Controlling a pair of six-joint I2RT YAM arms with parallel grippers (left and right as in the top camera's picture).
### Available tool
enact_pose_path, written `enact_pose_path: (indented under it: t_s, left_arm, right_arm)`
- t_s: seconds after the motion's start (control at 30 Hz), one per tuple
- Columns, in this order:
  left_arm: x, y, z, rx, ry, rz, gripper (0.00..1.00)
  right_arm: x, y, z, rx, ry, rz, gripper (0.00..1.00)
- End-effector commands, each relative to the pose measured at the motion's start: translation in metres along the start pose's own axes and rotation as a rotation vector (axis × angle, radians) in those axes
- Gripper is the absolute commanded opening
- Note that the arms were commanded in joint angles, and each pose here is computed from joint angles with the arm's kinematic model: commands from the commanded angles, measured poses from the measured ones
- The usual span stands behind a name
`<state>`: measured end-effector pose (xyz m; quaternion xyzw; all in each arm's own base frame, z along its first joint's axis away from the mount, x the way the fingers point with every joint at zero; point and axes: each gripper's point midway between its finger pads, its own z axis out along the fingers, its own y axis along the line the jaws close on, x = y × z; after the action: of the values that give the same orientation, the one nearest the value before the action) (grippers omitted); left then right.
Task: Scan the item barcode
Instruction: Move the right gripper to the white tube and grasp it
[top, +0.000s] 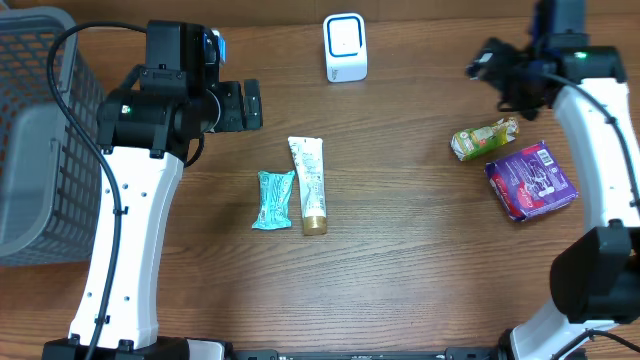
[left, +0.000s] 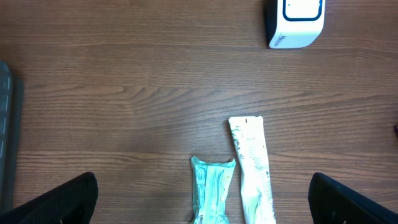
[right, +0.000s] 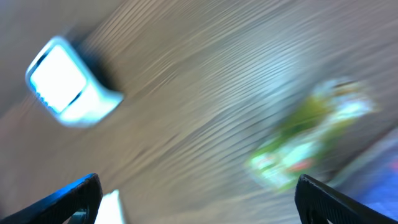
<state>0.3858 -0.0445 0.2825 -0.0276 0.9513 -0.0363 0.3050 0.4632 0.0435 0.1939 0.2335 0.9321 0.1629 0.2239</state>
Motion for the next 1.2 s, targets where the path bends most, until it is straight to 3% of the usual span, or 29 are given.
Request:
enact_pose_path:
  t_s: [0.0, 0.33, 0.53, 0.63, 0.83, 0.97, 1.17]
  left_arm:
    - [0.002, 0.001, 0.005, -0.008, 0.013, 0.023, 1.00]
    - [0.002, 0.001, 0.005, -0.008, 0.013, 0.023, 1.00]
    - [0.002, 0.001, 0.005, -0.008, 0.013, 0.023, 1.00]
    - [0.002, 0.001, 0.005, -0.008, 0.013, 0.023, 1.00]
    - [0.002, 0.001, 0.005, -0.008, 0.013, 0.023, 1.00]
    - [0.002, 0.001, 0.005, -0.008, 0.013, 0.023, 1.00]
    - [0.002, 0.001, 0.005, -0.008, 0.013, 0.023, 1.00]
  right_arm:
    - [0.052, 0.046, 0.017, -0.117, 0.150, -0.145, 1.00]
    - [0.170, 0.114, 0.044, -0.217, 0.343, -0.345, 1.00]
    - [0.220, 0.119, 0.070, -0.213, 0.483, -0.296, 0.95]
    - [0.244, 0.119, 0.084, -0.179, 0.535, -0.282, 0.81]
    - [0.285, 0.137, 0.082, -0.196, 0.574, -0.367, 0.64]
    - [0.302, 0.150, 0.079, -0.199, 0.584, -0.322, 0.25]
    - [0.321, 0.167, 0.082, -0.214, 0.578, -0.292, 0.10]
